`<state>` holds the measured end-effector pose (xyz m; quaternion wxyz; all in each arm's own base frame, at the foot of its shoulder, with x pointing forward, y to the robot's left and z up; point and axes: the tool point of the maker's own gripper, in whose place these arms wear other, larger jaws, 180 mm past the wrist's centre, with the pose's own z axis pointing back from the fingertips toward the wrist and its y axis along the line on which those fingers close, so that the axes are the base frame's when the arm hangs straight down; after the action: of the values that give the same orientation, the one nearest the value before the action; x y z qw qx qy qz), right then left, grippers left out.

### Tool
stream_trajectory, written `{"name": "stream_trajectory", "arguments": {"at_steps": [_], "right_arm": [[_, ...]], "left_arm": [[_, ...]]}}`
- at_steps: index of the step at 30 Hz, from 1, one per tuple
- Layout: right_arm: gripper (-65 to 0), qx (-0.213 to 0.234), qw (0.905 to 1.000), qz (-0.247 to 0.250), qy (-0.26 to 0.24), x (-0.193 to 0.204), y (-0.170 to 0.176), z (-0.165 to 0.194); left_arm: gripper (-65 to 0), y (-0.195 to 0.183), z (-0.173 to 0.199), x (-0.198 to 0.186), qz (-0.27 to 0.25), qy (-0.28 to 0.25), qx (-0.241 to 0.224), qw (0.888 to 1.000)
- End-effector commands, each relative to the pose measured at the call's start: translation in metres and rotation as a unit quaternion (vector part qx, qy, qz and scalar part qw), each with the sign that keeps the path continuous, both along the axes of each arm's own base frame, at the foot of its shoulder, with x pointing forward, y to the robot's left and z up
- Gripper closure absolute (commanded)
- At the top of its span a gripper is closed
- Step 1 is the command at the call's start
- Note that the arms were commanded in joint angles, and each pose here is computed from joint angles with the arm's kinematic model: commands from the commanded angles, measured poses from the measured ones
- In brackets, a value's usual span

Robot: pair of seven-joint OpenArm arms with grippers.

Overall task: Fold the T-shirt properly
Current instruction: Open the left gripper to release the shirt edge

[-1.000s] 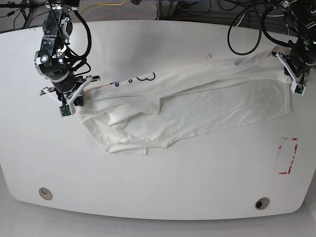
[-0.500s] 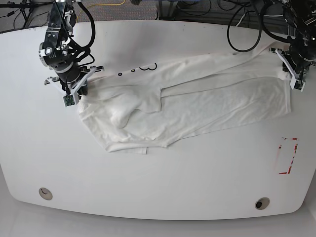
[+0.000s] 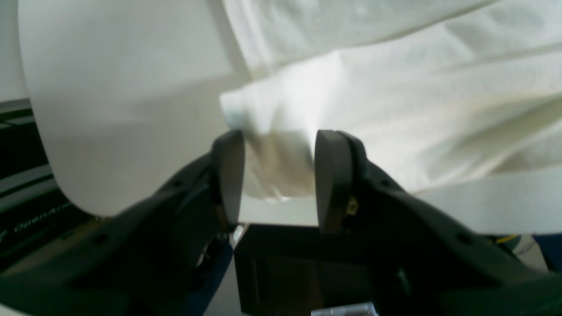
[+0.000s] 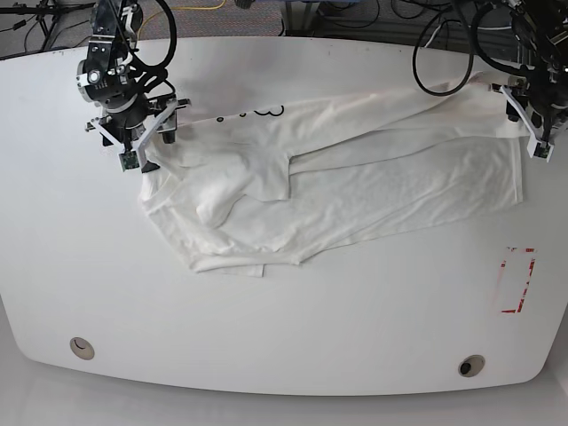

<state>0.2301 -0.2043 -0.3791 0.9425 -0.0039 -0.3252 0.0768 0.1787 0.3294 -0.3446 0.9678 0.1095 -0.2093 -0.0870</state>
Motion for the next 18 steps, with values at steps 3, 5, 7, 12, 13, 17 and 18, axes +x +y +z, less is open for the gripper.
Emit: {"name": "stream_trajectory", "arguments": {"at_steps": [3,5,7,12,13,17,18], "right_arm": [[-43.4,-0.010,0.9993,0.000,-0.036,0.014,-0.006,0.020],[-43.8,-0.011,0.9993,0.000,-0.037,0.014,-0.006,0.021],[-44.2,-0.011,0.9992,-0.001,-0.038,0.015,-0.007,0.022],[-46.0,-0.012,0.9991,-0.001,-0.041,0.016,-0.009,0.023],[-46.2,-0.012,0.9990,-0.001,-0.042,0.016,-0.010,0.024],[-46.8,-0.013,0.9989,-0.003,-0.044,0.017,-0.011,0.025],[-47.0,-0.013,0.9989,-0.002,-0.044,0.017,-0.011,0.025]], "left_arm": [[-27.5,0.002,0.010,0.011,-0.012,-0.021,0.010,1.000],[-27.9,0.002,0.010,0.011,-0.012,-0.021,0.010,1.000],[-28.7,0.002,0.010,0.012,-0.013,-0.020,0.010,1.000],[-34.6,0.002,0.014,0.019,-0.020,-0.028,0.014,0.999],[-35.2,0.002,0.015,0.020,-0.020,-0.029,0.014,0.999],[-36.8,0.002,0.018,0.025,-0.021,-0.036,0.015,0.999],[-37.0,0.002,0.019,0.026,-0.022,-0.038,0.015,0.999]]}}
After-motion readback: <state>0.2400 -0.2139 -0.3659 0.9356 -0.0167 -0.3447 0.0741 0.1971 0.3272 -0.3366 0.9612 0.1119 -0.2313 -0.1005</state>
